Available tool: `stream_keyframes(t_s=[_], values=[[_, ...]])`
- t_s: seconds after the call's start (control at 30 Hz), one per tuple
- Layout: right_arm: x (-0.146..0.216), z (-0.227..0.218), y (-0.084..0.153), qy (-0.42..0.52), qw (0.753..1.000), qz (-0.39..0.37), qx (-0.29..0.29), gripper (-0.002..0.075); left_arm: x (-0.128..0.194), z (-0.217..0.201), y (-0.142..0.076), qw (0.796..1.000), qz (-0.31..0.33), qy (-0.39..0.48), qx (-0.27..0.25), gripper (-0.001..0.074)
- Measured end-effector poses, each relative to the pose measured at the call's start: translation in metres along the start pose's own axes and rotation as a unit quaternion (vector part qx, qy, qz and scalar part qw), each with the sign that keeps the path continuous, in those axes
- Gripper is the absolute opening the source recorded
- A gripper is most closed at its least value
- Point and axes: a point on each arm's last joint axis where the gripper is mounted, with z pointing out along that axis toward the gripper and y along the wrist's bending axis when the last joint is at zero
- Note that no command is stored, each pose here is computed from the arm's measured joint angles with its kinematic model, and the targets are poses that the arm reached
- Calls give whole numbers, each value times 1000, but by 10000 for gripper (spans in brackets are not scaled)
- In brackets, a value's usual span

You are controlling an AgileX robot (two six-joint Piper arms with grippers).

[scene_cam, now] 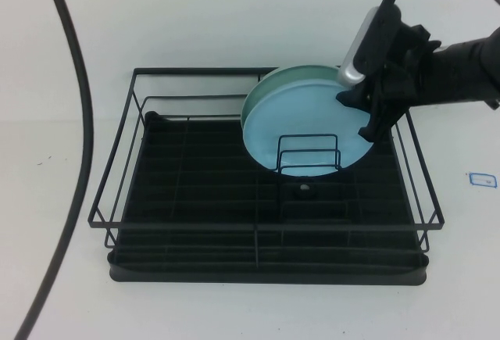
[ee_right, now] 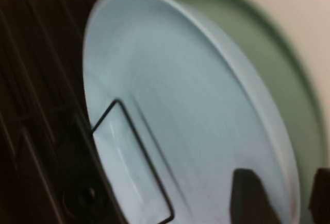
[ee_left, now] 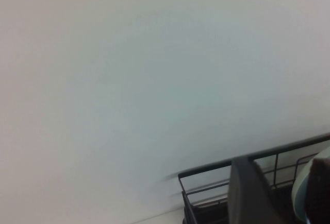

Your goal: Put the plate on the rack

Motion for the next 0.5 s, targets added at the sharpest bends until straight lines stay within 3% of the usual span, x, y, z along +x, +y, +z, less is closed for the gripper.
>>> stream_keyframes(t_s=[0.13, 0.23, 0.33, 0.47, 0.5], values=[[-11, -15, -3, -15, 1000, -4, 11, 338, 0, 0, 1, 1000, 6, -1, -5, 243], [-22, -33, -6, -32, 999, -11, 24, 362, -5, -11, 4, 998, 38, -22, -34, 228], [-39, -61, -10, -59, 997, -18, 48, 368, -16, -37, 6, 993, 60, -77, -72, 153], [-63, -107, -12, -106, 991, -22, 85, 361, -26, -72, 4, 984, 51, -137, -100, 1], [-70, -121, -12, -122, 988, -19, 95, 347, -25, -81, 3, 984, 47, -140, -102, 1]])
